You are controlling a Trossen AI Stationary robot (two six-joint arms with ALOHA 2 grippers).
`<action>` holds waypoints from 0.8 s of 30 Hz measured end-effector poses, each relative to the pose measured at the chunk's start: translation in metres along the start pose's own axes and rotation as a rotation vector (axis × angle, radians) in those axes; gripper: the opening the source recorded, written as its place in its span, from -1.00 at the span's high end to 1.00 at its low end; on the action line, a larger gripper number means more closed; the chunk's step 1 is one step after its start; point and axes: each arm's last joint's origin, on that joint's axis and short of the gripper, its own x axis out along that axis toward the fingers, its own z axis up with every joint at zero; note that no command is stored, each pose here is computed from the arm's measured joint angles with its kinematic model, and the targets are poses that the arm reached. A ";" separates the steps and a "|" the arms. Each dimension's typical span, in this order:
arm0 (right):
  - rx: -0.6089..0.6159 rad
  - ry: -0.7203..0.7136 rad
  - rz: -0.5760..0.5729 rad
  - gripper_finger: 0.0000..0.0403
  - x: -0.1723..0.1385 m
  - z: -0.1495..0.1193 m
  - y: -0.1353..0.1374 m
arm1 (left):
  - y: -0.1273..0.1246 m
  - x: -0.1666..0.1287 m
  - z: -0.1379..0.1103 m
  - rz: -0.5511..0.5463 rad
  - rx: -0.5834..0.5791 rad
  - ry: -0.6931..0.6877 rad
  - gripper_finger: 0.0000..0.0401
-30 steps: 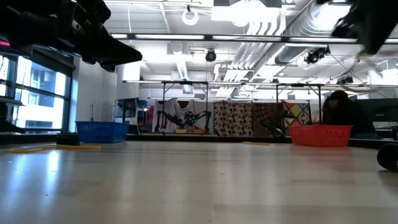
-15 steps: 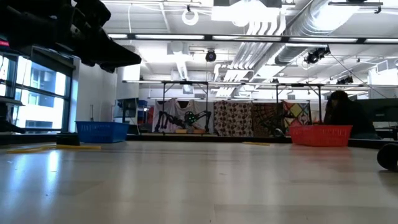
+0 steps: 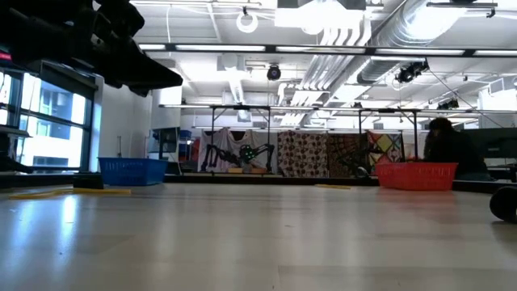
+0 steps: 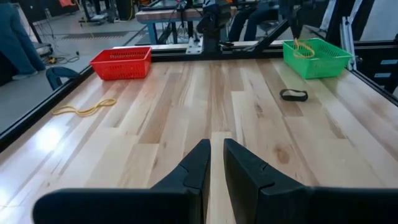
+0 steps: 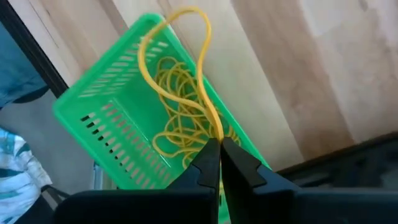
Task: Sort rubber bands into baskets
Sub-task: Put the yellow rubber band into the green bin
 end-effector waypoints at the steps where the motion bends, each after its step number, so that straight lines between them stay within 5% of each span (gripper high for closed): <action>1: -0.004 0.006 0.006 1.00 0.005 -0.001 -0.001 | 0.000 0.000 0.000 0.000 -0.002 0.001 0.83; 11: 0.015 0.107 0.085 1.00 0.044 -0.004 -0.015 | -0.001 0.000 0.000 -0.026 -0.017 0.001 0.83; 24: 0.108 0.106 0.119 0.99 0.023 -0.004 0.001 | -0.001 0.000 -0.001 -0.026 -0.014 0.013 0.83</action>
